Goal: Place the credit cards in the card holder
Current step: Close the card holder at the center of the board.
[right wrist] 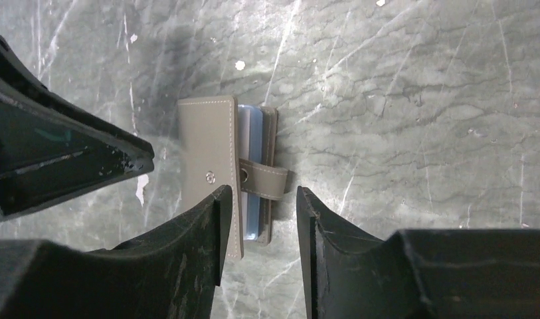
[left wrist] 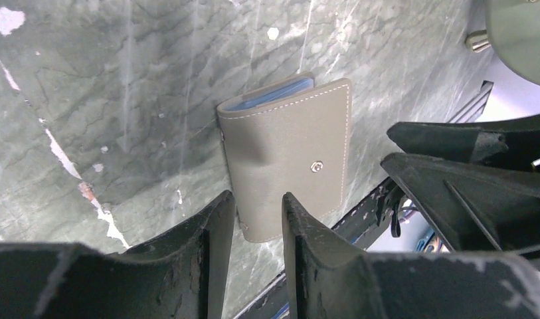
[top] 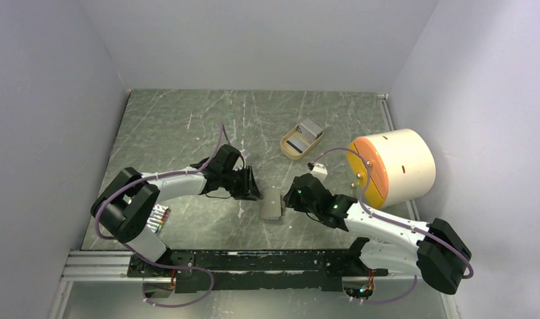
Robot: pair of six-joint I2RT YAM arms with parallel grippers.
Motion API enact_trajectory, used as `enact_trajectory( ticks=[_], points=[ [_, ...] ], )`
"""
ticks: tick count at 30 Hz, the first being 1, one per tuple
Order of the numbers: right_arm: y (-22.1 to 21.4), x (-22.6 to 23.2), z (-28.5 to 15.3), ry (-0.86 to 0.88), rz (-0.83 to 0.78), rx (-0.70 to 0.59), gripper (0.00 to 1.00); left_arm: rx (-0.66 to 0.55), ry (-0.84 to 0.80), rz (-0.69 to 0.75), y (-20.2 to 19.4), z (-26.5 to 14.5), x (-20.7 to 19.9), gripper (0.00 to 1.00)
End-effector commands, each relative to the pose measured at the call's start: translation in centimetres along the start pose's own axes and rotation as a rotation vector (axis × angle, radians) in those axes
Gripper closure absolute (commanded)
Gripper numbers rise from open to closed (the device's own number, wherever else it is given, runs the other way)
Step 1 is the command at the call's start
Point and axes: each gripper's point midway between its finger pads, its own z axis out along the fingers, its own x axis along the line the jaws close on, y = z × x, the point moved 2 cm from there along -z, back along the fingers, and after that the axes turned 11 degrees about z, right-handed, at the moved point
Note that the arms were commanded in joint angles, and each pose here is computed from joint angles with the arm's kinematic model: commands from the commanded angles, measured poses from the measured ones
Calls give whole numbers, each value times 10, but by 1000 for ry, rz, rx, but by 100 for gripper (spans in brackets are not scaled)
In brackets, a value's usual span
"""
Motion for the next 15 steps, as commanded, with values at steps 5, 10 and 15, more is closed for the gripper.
enact_trajectory(
  ticks=[5,10,15],
  points=[
    [-13,-7,17,15,53,42,58,4,-102,-1,0,3,-12,62],
    [-22,6,23,80,59,95,60,29,-106,-10,-6,9,-8,63],
    [-19,21,20,133,38,95,60,37,-95,-9,-8,11,-5,63]
  ],
)
